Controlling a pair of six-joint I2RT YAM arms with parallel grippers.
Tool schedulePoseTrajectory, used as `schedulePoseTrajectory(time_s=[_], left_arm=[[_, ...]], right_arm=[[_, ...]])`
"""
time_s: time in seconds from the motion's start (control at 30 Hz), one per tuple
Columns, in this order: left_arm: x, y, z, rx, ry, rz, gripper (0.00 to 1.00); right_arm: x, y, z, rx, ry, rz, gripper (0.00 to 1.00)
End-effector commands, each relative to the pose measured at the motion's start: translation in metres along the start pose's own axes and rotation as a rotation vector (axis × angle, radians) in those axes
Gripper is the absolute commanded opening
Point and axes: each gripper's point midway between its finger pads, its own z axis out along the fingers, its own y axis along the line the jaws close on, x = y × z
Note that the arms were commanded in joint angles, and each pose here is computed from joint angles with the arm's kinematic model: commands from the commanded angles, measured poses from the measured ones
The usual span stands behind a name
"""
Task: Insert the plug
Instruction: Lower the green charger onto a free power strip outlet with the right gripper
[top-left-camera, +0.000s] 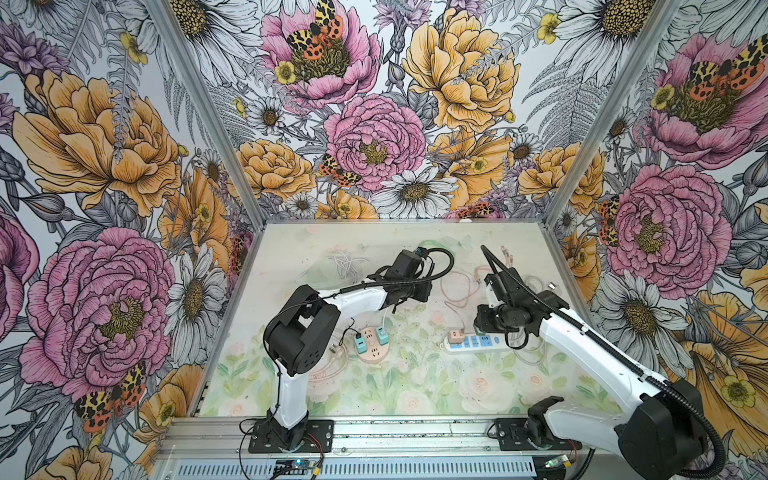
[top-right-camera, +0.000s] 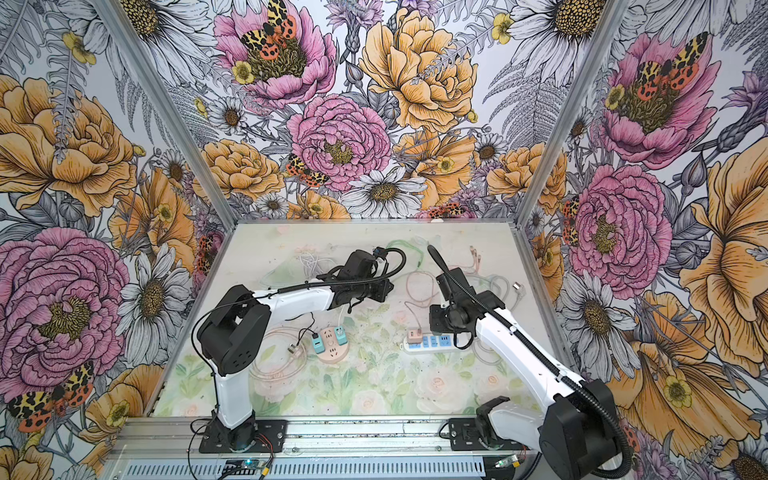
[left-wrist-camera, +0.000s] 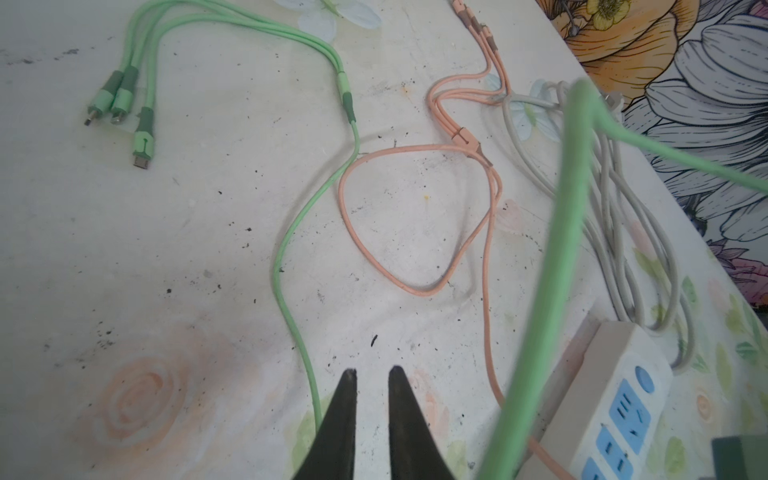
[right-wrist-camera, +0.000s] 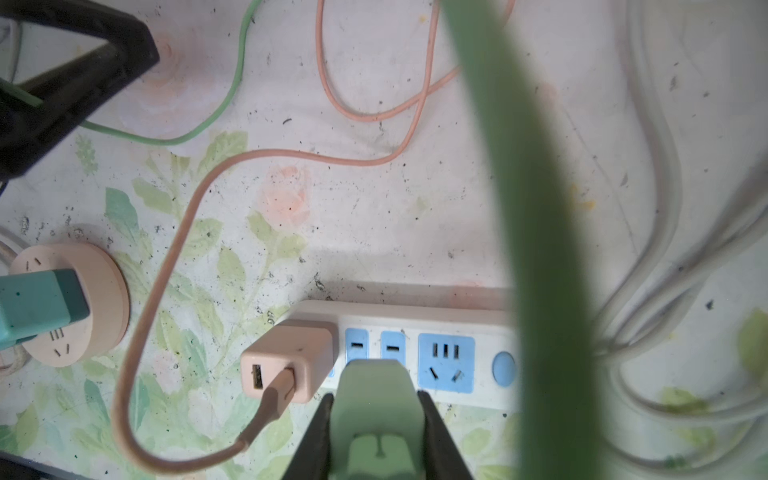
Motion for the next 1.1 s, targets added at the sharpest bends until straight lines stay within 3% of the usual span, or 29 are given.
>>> schedulePoseTrajectory(time_s=[0.0,0.5,0.8,1.07], left_arm=[[-0.005,-0.001,-0.008,0.019,-0.021,-0.013,0.17],[-0.004,0.003,-0.011,0.012,-0.016,-0.019,0.2],[0.01,0.008,-0.031,-0.015,0.061,-0.001,0.44],[0.032,-0.021,-0.077,0.056,0.095,0.049,0.48]], right_arm=[[0.002,0.002,0.004,0.029,-0.008,0.019,0.0],[0.006,-0.015,0.019,0.168,0.002,-0.011,0.0],[0.004,-0.015,0.013,0.163,-0.023,-0.009,0.0],[0.001,-0.014,0.016,0.165,-0.016,-0.011,0.0]])
